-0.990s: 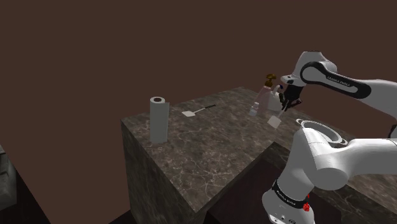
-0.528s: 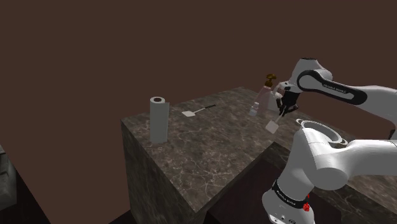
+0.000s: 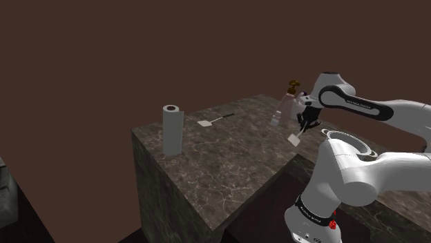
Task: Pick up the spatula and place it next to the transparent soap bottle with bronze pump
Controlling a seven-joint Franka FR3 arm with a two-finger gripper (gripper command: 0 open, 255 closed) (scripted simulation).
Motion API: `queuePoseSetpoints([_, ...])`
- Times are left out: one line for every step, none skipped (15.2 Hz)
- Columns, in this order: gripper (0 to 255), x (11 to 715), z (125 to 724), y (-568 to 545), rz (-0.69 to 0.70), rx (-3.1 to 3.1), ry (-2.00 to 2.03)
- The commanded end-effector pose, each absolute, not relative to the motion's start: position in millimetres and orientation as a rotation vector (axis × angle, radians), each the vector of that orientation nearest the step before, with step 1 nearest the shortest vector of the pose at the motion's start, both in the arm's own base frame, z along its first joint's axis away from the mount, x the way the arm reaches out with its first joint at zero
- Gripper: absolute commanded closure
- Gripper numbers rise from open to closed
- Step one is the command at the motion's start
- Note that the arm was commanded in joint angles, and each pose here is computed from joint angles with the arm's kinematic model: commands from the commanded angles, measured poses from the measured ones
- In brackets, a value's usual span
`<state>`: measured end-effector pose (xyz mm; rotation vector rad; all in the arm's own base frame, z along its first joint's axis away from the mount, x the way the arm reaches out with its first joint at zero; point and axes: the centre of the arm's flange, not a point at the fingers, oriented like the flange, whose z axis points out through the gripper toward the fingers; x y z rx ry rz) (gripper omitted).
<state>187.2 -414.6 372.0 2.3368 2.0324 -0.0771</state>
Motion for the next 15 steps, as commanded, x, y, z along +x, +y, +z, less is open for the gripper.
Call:
queuePoseSetpoints([255, 186, 362, -415, -0.077, 2.336, 2.032])
queuePoseSetpoints([255, 186, 357, -415, -0.077, 2.336, 2.032])
queuePoseSetpoints([255, 186, 350, -415, -0.077, 2.336, 2.032])
queuePoseSetpoints([255, 186, 350, -415, -0.077, 2.336, 2.032])
queuePoseSetpoints([255, 186, 350, -415, -0.077, 2.336, 2.032])
queuePoseSetpoints([255, 186, 350, -415, -0.077, 2.336, 2.032])
queuePoseSetpoints([255, 186, 350, -415, -0.077, 2.336, 2.032])
queuePoseSetpoints([255, 186, 350, -415, -0.077, 2.336, 2.032])
queuePoseSetpoints([255, 186, 350, -415, -0.077, 2.336, 2.032])
queuePoseSetpoints([255, 186, 350, -415, -0.077, 2.336, 2.032])
queuePoseSetpoints([255, 186, 351, -415, -0.077, 2.336, 2.032])
queuePoseSetpoints([0, 186, 351, -415, -0.077, 2.336, 2.032])
queuePoseSetpoints([0, 186, 351, -415, -0.077, 2.336, 2.032])
queuePoseSetpoints([0, 186, 351, -415, -0.077, 2.336, 2.032])
queuePoseSetpoints([0, 186, 351, -415, -0.077, 2.336, 2.032])
